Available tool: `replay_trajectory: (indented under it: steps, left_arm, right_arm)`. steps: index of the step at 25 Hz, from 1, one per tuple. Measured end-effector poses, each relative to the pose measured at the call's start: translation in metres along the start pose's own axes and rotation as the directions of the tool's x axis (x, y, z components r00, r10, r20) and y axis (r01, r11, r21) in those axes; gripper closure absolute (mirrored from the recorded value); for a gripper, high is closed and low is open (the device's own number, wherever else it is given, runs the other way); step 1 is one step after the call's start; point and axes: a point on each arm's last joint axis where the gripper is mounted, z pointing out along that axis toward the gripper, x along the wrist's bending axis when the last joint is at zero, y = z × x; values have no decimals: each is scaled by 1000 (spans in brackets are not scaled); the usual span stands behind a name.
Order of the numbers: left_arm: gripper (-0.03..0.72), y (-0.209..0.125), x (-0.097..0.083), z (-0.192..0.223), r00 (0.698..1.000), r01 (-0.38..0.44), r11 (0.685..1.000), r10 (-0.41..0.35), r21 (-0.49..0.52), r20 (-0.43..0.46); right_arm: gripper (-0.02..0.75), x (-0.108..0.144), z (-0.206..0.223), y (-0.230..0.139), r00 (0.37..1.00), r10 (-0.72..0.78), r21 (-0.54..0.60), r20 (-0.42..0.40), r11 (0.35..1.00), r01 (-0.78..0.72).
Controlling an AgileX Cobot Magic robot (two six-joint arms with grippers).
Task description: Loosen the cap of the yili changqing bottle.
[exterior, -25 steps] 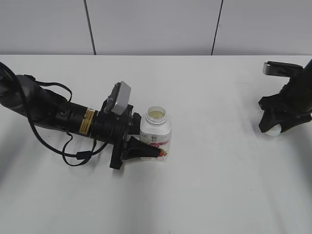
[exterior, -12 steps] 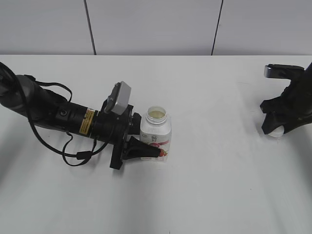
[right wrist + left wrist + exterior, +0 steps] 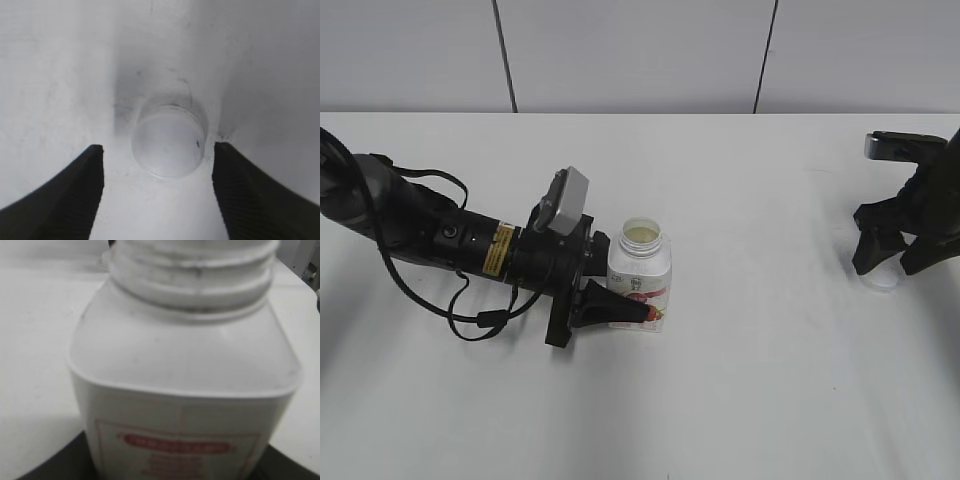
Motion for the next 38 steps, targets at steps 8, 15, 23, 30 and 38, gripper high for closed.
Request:
replay_trajectory:
  steps: [8, 15, 23, 30, 38]
  left_arm:
    - [322, 0, 0, 0, 1000, 1, 1000, -1, -3, -1]
    - [173, 4, 0, 0, 1000, 13, 999, -13, -49, 0]
    - [115, 12, 0, -3, 1000, -3, 998, 3, -70, 7]
    - [114, 46, 1, -17, 996, -89, 992, 87, -89, -26]
    - [113, 99, -3, -44, 996, -69, 993, 62, -100, -72]
  right_arm:
    - [190, 0, 0, 0, 1000, 12, 2, -1, 1000, -12]
    - [188, 0, 0, -1, 1000, 12, 4, -1, 1000, -12]
    - [185, 1, 0, -3, 1000, 15, 25, -9, 1000, -15]
    - [185, 3, -11, 3, 1000, 5, 18, -16, 1000, -4]
    - [183, 15, -61, 14, 999, -25, -49, -38, 999, 23]
